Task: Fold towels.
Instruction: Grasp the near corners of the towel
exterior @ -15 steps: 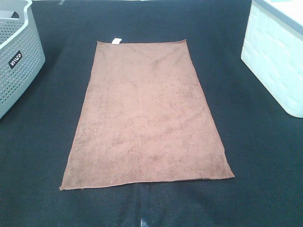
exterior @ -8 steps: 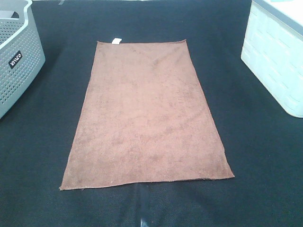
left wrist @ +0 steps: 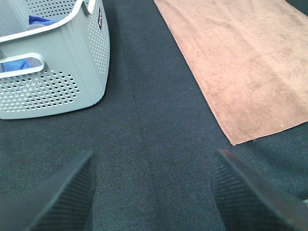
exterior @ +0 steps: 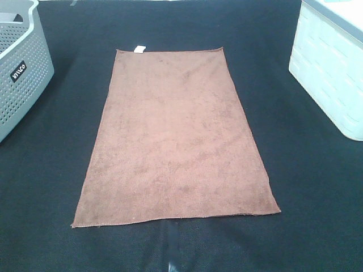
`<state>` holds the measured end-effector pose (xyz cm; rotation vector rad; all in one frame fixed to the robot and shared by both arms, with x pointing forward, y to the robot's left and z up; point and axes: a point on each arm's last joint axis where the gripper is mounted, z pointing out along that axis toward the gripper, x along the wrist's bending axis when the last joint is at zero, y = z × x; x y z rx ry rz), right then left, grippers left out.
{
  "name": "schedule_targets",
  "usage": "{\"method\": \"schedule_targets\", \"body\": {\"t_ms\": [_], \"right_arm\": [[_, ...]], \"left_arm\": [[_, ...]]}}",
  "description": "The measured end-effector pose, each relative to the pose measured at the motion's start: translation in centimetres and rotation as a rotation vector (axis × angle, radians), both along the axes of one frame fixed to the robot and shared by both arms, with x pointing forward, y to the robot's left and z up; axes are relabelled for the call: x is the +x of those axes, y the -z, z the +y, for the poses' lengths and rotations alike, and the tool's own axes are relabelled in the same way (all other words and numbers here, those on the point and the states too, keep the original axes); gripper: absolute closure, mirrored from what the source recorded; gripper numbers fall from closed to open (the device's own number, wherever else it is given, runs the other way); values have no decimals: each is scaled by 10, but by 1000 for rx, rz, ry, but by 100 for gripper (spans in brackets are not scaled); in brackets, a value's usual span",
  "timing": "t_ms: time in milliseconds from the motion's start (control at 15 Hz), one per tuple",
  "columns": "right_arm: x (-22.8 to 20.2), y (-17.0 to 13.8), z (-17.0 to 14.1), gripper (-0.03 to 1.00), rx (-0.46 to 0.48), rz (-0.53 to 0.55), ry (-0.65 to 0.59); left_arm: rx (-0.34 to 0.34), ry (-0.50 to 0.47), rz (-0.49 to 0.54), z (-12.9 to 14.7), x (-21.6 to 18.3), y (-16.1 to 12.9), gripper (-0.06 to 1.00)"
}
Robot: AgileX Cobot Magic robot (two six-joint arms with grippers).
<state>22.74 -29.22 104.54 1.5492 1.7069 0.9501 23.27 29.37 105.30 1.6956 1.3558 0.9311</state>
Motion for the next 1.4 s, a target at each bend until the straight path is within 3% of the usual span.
{"method": "schedule_targets", "body": {"t_ms": [1400], "right_arm": [[0,0,0,24,0,0,0]], "left_arm": [[0,0,0,0,0,0,29]]}}
